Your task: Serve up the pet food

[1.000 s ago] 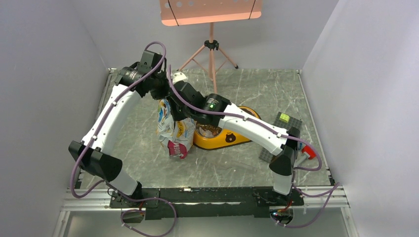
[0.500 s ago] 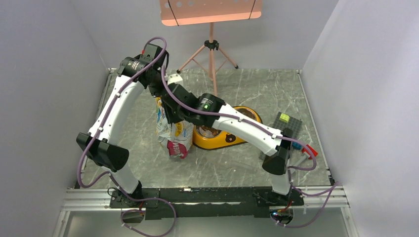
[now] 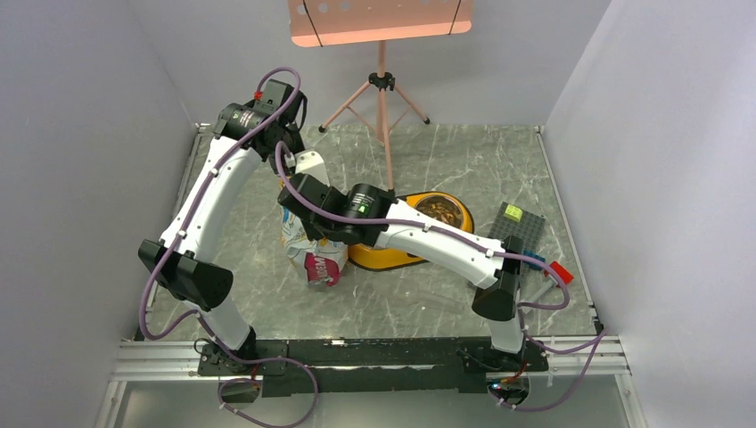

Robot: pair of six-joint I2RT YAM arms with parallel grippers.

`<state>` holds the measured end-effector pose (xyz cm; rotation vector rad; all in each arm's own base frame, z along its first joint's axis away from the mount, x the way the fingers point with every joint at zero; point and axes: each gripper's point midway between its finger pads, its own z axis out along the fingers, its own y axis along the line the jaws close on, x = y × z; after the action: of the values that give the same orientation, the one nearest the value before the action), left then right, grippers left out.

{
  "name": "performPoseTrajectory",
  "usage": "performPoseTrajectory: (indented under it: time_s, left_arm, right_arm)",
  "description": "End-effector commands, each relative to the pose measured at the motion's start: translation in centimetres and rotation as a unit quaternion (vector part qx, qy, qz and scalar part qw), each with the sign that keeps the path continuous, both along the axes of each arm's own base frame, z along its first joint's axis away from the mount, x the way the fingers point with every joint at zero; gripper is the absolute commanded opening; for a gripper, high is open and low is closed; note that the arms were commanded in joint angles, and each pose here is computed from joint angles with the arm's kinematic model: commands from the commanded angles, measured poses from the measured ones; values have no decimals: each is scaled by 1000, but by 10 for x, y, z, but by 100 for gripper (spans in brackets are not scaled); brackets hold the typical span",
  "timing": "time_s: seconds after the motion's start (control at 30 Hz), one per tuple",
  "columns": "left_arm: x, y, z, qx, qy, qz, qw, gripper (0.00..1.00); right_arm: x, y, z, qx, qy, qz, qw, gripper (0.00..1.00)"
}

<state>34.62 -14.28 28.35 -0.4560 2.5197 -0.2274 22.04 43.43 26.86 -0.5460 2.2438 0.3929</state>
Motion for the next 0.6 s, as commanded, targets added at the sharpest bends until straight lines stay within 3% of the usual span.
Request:
performPoseTrajectory:
  time_s: [0.0,0.03,0.13,0.23,0.27,0.3,0.33,0.53,0.57]
  left_arm:
    - [31,16,75,-25,-158,61,985,0]
    - [31,17,76,-26,-160,61,985,0]
    - [32,16,77,-25,-158,61,985,0]
    - [32,18,76,-24,-157,66,985,0]
    - [33,18,76,-23,-158,66,985,0]
    - [33,19,76,-22,-160,68,985,0]
    - [33,21,76,-20,-160,71,984,0]
    - [35,24,76,-19,-163,73,984,0]
    - [36,24,77,-19,-165,72,984,0]
  right_arm:
    - [-12,-18,25,-27,-33,-3,999,0]
    - [-12,-20,25,-26,-31,-9,999,0]
    - [-18,-17,20,-11,-19,1,1000,20]
    - [-24,-15,15,-9,-6,9,1000,28]
    - [-24,-15,11,-16,-2,11,1000,23]
    - [-27,-15,10,-16,2,17,1000,4]
    - [-31,-16,9,-18,4,22,1000,0]
    - [-47,-24,14,-17,-3,39,999,0]
    - [-47,-26,12,-21,0,36,999,7]
